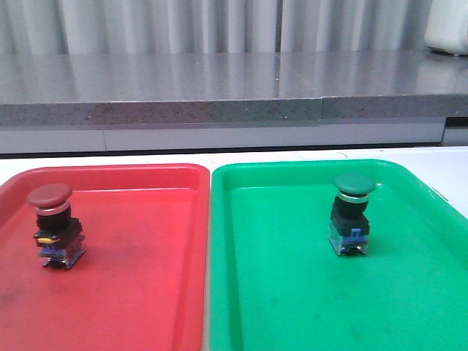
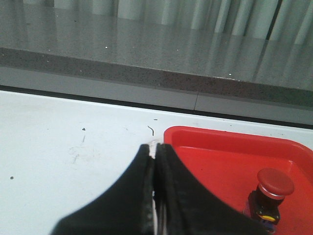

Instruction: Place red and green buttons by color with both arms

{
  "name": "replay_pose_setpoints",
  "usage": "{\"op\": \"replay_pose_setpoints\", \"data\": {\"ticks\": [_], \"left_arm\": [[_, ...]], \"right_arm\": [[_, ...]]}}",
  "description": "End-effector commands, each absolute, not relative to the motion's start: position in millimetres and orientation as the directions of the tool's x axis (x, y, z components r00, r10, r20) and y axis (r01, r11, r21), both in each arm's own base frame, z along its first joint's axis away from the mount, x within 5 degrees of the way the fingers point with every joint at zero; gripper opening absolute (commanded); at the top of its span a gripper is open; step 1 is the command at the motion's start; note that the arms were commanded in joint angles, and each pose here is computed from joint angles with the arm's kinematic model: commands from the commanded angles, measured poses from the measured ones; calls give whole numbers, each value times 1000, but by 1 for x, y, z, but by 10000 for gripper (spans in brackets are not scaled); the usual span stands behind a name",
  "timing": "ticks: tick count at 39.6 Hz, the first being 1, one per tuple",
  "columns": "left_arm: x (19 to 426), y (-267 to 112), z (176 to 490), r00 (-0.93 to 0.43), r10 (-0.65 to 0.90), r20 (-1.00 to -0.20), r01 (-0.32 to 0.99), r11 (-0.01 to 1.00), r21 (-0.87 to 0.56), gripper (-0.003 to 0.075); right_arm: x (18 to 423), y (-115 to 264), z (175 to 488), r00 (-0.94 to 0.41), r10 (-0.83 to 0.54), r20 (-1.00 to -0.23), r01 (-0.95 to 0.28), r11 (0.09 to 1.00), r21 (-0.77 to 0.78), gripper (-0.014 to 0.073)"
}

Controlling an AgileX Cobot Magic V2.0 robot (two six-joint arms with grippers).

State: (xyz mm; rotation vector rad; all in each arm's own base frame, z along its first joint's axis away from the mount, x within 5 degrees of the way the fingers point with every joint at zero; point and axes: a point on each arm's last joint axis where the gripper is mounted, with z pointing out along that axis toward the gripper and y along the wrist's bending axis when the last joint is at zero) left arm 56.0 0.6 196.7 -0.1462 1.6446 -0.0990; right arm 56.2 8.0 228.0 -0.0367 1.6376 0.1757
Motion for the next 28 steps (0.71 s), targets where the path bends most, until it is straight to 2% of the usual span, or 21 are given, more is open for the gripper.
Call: {"op": "replay_pose_setpoints", "data": {"ticks": [1,8,28], "left_arm": [[56,2,197,7,-162,-987,-34,986,-162,-20],[56,2,197,7,-162,-987,-34,986,-162,-20],[56,2,197,5,-162,-987,-34,986,-162,-20]], "right_arm": [[56,3,226,24,73,-997,-54,996,72,-125],[55,-2,198,-6,74,-997,45,996,73,-125],[55,-3,195,-39,75,-996,52,996,73,-125]]}}
